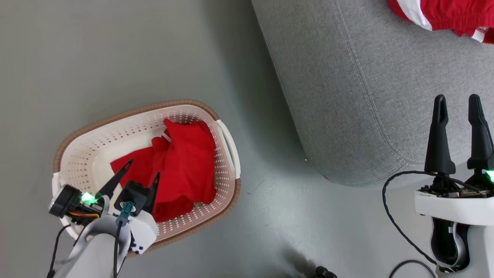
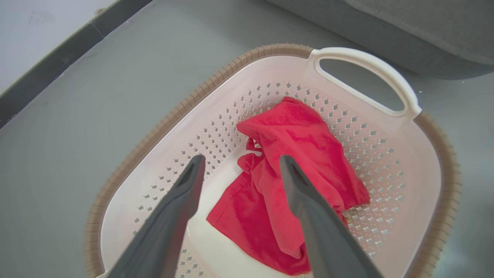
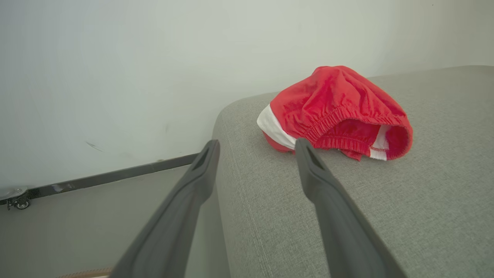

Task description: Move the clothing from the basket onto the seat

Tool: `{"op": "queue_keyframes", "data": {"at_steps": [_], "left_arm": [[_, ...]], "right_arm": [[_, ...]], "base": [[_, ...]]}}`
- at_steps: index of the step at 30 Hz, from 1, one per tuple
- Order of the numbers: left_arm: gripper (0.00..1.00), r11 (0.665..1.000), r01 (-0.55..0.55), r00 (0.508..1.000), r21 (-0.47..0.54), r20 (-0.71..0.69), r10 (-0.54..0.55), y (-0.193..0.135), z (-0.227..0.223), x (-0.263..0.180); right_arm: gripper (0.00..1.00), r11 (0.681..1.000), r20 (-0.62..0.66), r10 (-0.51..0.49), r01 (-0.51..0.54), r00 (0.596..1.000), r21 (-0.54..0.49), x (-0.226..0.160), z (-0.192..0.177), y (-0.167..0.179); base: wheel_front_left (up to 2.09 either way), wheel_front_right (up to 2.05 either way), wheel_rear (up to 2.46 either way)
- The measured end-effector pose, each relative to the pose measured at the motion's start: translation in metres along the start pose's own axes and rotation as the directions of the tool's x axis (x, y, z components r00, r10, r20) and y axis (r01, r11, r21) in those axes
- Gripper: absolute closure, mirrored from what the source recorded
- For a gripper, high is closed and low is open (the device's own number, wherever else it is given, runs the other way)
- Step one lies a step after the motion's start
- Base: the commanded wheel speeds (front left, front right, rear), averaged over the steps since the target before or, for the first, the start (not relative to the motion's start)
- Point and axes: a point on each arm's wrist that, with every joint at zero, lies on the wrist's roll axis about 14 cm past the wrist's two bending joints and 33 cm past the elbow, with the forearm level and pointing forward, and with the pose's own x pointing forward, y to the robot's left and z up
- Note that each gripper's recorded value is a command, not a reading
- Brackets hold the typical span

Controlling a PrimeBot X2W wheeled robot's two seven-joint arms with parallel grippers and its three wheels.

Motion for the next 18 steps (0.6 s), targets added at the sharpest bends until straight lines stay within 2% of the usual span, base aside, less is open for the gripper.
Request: {"op": "queue_keyframes", "data": {"at_steps": [11,18], "left_arm": [[0.00,0.992,0.118,0.991,0.038,-0.065,-0.116,-0.025,-0.028,0.020],[0.00,0.979,0.195,0.979,0.054,-0.063,-0.192,-0.044,-0.030,0.034]], "right_arm": [[0.00,1.000,-0.022,-0.011,0.011,1.000,-0.008,0.013,-0.011,-0.001],[0.00,1.000,-0.035,-0.007,0.007,0.999,-0.004,0.022,-0.017,0.001]], "base": [[0.00,0.00,0.00],[0.00,0.00,0.00]]}}
